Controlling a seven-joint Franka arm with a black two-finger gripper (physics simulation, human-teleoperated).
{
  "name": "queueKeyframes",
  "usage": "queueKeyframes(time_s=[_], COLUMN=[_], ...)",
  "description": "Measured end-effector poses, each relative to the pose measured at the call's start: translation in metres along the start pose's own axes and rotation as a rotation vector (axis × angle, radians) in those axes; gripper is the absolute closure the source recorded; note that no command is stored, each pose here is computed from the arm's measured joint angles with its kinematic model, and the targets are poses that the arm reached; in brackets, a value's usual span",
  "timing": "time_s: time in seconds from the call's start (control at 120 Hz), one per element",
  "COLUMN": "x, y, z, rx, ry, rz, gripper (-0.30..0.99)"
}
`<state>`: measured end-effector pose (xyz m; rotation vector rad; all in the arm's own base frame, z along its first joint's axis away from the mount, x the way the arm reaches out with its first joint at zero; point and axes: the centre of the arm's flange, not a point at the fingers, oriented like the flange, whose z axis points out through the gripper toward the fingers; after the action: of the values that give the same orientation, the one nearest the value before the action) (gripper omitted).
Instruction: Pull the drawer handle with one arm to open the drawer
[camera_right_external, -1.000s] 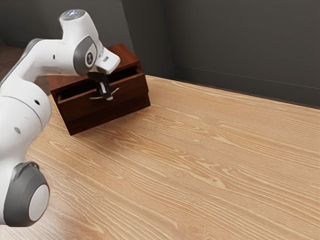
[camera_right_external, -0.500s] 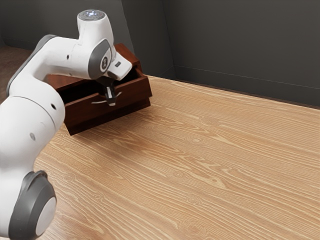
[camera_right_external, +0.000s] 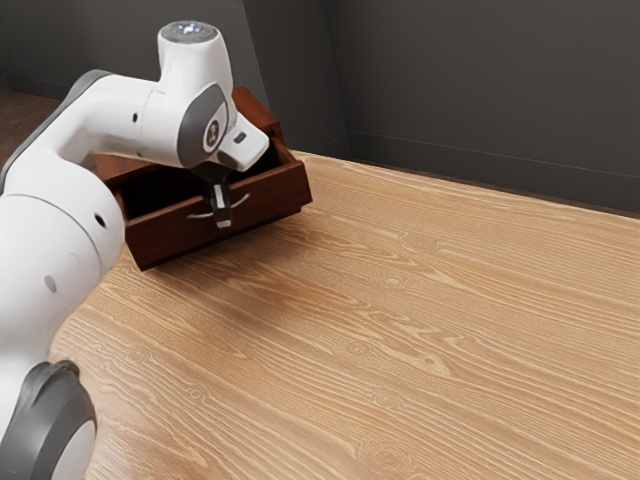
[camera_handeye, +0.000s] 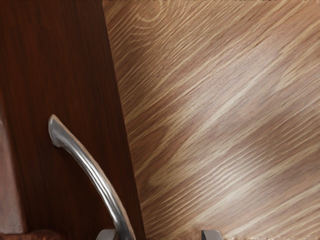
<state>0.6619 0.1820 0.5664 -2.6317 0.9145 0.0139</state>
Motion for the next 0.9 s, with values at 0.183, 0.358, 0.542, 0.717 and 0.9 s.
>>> queueKeyframes(time_s=[0.183, 0.358, 0.542, 0.717, 0.9], x=[0.005, 0.002, -0.002, -0.01, -0.043], y=[0.015, 0.025, 0.024, 0.022, 0.028], z=[-0.002, 0.003, 0.001, -0.018, -0.102], rx=[-0.01, -0.029, -0.03, -0.025, -0.04], ry=[-0.009, -0.02, -0.016, 0.023, 0.221], rz=[0.014, 0.014, 0.006, -0.001, 0.007], gripper=[0.56, 0.57, 0.54, 0.4, 0.32])
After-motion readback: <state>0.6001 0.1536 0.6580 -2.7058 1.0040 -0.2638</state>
